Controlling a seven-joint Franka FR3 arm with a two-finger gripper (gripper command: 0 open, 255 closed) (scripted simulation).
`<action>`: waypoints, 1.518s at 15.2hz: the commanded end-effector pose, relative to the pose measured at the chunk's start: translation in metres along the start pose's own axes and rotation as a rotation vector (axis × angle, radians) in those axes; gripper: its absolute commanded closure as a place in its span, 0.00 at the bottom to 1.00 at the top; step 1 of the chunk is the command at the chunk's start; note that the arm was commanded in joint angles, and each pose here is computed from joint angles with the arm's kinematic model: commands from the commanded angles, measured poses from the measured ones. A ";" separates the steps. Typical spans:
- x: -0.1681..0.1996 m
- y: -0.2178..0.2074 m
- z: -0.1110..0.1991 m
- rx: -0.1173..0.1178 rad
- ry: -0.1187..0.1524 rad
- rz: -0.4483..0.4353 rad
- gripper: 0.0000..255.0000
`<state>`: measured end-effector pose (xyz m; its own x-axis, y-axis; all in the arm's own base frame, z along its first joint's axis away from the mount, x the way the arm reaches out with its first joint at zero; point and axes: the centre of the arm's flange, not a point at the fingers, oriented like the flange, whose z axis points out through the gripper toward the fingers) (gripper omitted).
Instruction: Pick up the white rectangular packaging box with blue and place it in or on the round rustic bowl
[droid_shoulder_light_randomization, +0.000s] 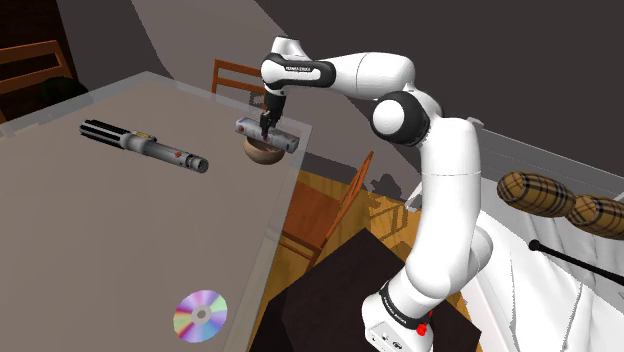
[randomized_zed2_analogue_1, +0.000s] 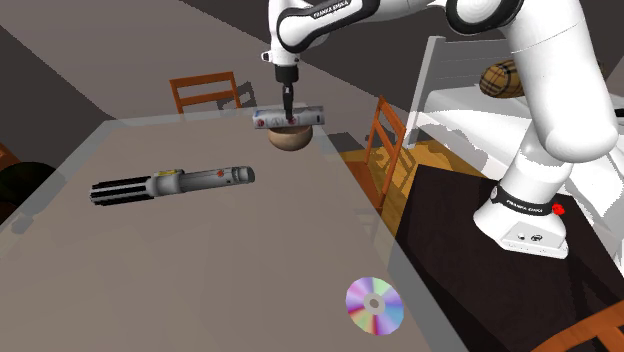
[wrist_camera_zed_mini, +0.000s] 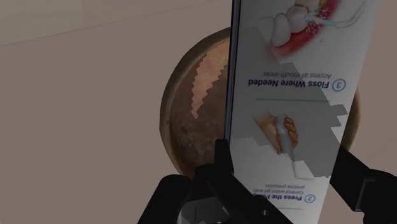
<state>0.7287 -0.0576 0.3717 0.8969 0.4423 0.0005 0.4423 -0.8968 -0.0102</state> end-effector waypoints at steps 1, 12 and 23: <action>0.000 0.001 0.002 -0.001 0.001 0.000 1.00; 0.000 0.001 0.002 -0.001 0.001 0.000 0.00; 0.000 0.001 -0.048 -0.001 0.001 0.000 0.00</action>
<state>0.7289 -0.0588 0.4197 0.8969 0.4422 0.0016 0.4422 -0.8969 -0.0095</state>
